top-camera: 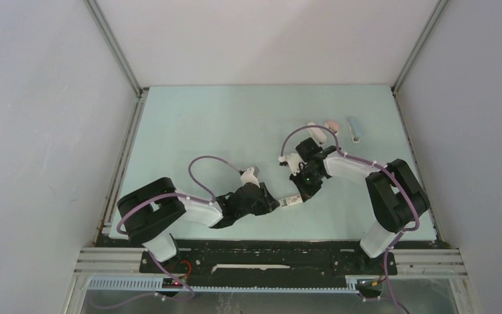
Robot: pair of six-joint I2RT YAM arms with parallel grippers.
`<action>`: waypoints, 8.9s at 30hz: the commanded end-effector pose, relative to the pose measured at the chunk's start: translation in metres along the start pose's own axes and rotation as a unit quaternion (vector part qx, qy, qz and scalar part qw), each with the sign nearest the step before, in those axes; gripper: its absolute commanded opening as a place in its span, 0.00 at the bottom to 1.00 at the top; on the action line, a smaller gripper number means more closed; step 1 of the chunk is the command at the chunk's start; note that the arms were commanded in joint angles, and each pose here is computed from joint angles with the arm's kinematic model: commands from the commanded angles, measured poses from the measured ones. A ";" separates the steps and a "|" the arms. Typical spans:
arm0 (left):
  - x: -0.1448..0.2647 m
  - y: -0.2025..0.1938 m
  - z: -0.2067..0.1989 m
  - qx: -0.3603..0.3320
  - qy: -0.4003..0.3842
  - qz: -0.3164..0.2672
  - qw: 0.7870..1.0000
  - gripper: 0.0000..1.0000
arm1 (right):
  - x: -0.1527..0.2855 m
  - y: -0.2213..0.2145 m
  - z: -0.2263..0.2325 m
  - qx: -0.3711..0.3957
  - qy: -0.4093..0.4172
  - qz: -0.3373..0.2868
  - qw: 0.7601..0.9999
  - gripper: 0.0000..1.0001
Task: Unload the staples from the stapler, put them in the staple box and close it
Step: Close the staple box at the center of the board, then reset both arms
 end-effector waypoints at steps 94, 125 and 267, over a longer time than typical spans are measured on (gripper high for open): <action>0.024 0.014 0.012 -0.016 -0.004 -0.045 0.999 0.14 | -0.028 -0.007 0.014 0.051 -0.022 0.039 0.998 0.03; -0.016 0.007 -0.017 -0.046 -0.027 0.006 0.999 0.06 | -0.028 -0.007 0.026 0.056 0.000 0.039 0.998 0.03; 0.266 0.219 0.087 -0.286 0.188 -0.247 0.907 1.00 | 0.327 0.043 -0.017 -0.133 0.211 -0.552 0.796 1.00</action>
Point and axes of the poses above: each gripper's point midway between its finger pads, its own x axis back along the fingers, its own z axis along the line the jaws close on, y = z × x, the point moved 1 cm from there along x, back along the fingers, and after that the axes turned 12 degrees about -x, right-handed, at the moved point
